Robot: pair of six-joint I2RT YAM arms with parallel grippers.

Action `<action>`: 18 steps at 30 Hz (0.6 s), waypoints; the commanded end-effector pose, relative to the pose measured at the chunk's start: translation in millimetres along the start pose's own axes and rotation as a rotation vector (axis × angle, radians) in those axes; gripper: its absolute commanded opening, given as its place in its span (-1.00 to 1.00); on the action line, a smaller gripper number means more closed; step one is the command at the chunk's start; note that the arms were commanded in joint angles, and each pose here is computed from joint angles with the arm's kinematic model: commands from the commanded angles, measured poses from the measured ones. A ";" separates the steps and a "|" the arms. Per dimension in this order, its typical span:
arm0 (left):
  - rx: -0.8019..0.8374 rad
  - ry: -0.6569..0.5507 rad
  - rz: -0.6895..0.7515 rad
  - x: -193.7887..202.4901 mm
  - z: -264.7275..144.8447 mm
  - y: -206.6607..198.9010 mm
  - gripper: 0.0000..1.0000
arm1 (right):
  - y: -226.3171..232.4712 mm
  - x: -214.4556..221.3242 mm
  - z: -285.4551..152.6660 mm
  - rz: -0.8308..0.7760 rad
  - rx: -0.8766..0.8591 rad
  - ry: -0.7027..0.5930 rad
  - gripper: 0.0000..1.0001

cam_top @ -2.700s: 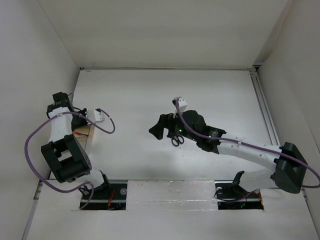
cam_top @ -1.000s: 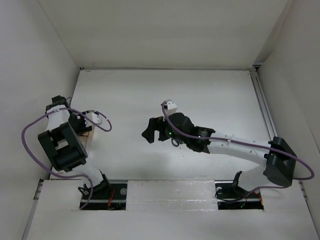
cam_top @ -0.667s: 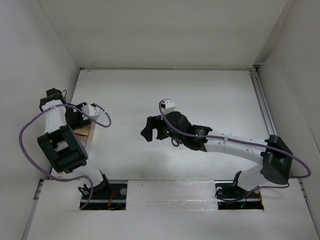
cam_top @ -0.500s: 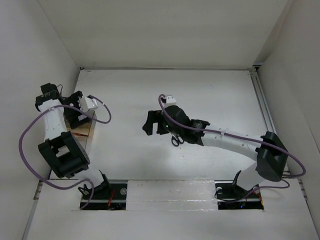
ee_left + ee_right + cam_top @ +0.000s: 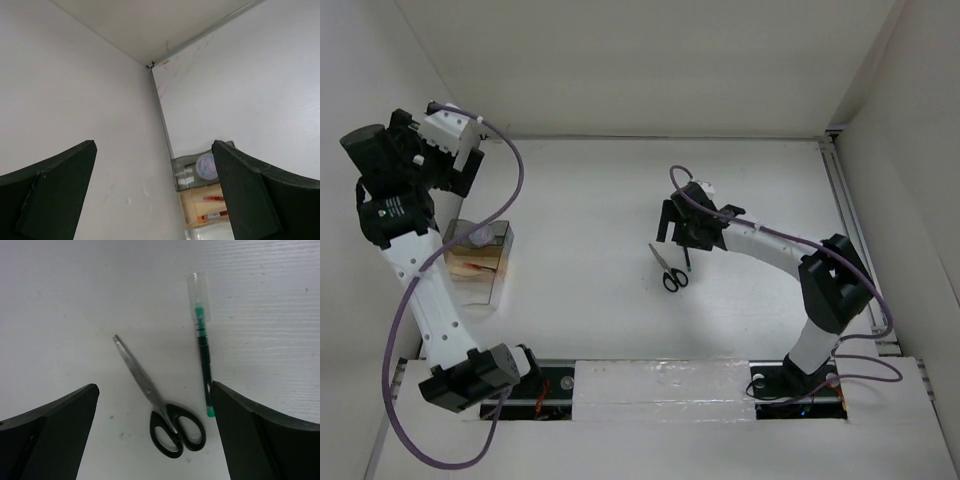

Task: Sort the stationery into containers
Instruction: Grab a piece of stationery with the right arm

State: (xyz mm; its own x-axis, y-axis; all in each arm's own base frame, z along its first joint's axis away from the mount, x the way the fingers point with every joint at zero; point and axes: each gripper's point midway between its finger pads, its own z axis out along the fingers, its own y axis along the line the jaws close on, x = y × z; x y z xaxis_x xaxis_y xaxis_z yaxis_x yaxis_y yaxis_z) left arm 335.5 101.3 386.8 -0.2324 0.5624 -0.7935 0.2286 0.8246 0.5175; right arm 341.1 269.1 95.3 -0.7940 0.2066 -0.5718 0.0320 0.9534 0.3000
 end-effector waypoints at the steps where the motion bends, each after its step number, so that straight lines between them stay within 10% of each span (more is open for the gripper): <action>1: 0.120 0.078 -0.218 6.3 10.8 -16.6 1.00 | -12.0 0.1 4.0 0.009 0.009 0.039 1.00; 13: 0.049 0.051 -0.320 12.4 15.4 -17.2 1.00 | -55.8 27.1 41.8 -0.031 0.145 0.190 0.85; 18: 0.088 0.091 -0.360 16.6 20.7 -20.1 1.00 | -73.9 41.0 47.0 -0.069 0.224 0.243 0.26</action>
State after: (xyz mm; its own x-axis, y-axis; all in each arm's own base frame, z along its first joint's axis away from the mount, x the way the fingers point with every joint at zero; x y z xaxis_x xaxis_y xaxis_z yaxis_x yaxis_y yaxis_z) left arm 345.4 96.7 338.6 -0.4286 0.2627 -0.8644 0.2021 0.9604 0.1917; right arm 340.8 227.1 26.7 -0.8979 0.1409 -0.4171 0.0892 0.9860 0.1410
